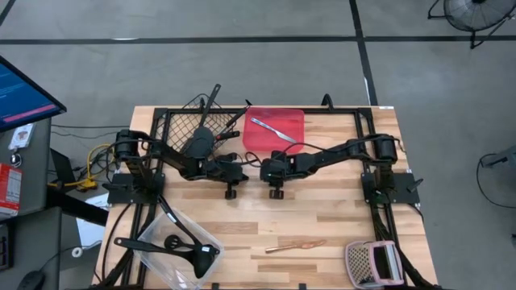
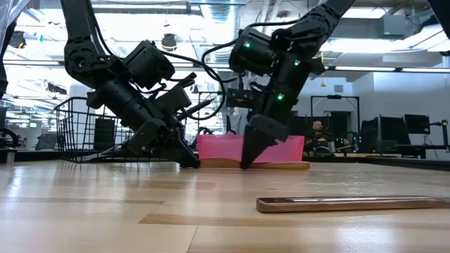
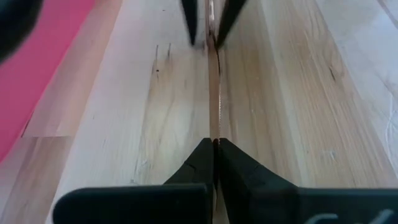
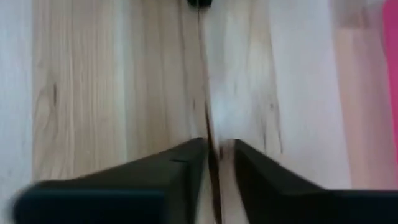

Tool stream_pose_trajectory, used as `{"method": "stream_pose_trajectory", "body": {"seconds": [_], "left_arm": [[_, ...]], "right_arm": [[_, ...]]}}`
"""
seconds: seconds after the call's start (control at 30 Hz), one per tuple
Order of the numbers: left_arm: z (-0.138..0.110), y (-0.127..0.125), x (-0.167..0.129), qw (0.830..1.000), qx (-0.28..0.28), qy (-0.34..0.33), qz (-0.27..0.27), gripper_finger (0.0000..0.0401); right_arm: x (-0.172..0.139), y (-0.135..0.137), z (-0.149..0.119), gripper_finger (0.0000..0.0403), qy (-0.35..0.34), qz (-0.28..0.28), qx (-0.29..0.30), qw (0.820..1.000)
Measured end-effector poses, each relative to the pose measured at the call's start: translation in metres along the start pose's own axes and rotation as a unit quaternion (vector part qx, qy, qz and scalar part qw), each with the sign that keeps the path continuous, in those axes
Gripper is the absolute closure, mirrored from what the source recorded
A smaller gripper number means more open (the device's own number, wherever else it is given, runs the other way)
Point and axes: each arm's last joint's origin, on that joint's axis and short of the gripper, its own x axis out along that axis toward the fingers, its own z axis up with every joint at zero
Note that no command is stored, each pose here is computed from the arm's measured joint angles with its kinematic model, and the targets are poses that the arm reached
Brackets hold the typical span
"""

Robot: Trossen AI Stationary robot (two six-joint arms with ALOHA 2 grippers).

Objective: Pick & Place Kitchen Items
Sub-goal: Put the gold table knife into the red bin

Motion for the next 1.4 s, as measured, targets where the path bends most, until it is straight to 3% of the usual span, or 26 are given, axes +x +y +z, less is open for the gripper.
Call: {"method": "stream_pose_trajectory", "body": {"seconds": [0.1,0.4,0.67,0.83,1.03,1.17,1.4], "left_arm": [[0.000,0.000,0.000,1.000,-0.003,0.000,0.001,0.0400],[0.010,0.001,-0.010,0.998,-0.056,-0.023,0.004,0.0391],[0.049,-0.007,-0.064,0.992,-0.076,-0.102,-0.009,0.0324],[0.075,-0.018,-0.114,0.975,-0.107,-0.191,-0.029,0.0288],[0.094,-0.033,-0.185,0.936,-0.101,-0.330,-0.075,0.0284],[0.095,-0.039,-0.221,0.910,-0.086,-0.395,-0.095,0.0290],[0.093,-0.043,-0.245,0.889,-0.078,-0.435,-0.120,0.0291]], "right_arm": [[-0.001,0.000,-0.002,0.0383,0.011,0.002,-0.008,1.000],[-0.001,0.006,-0.002,0.0397,0.005,0.000,-0.004,1.000],[-0.014,0.013,0.001,0.0401,-0.014,0.005,0.004,1.000],[-0.034,0.009,0.005,0.0402,-0.037,0.012,0.009,0.999],[-0.081,-0.013,0.020,0.0402,-0.126,-0.002,0.026,0.992],[-0.119,-0.040,0.027,0.0403,-0.192,-0.069,0.045,0.978],[-0.157,-0.107,0.020,0.0403,-0.249,-0.160,0.105,0.949]]}}
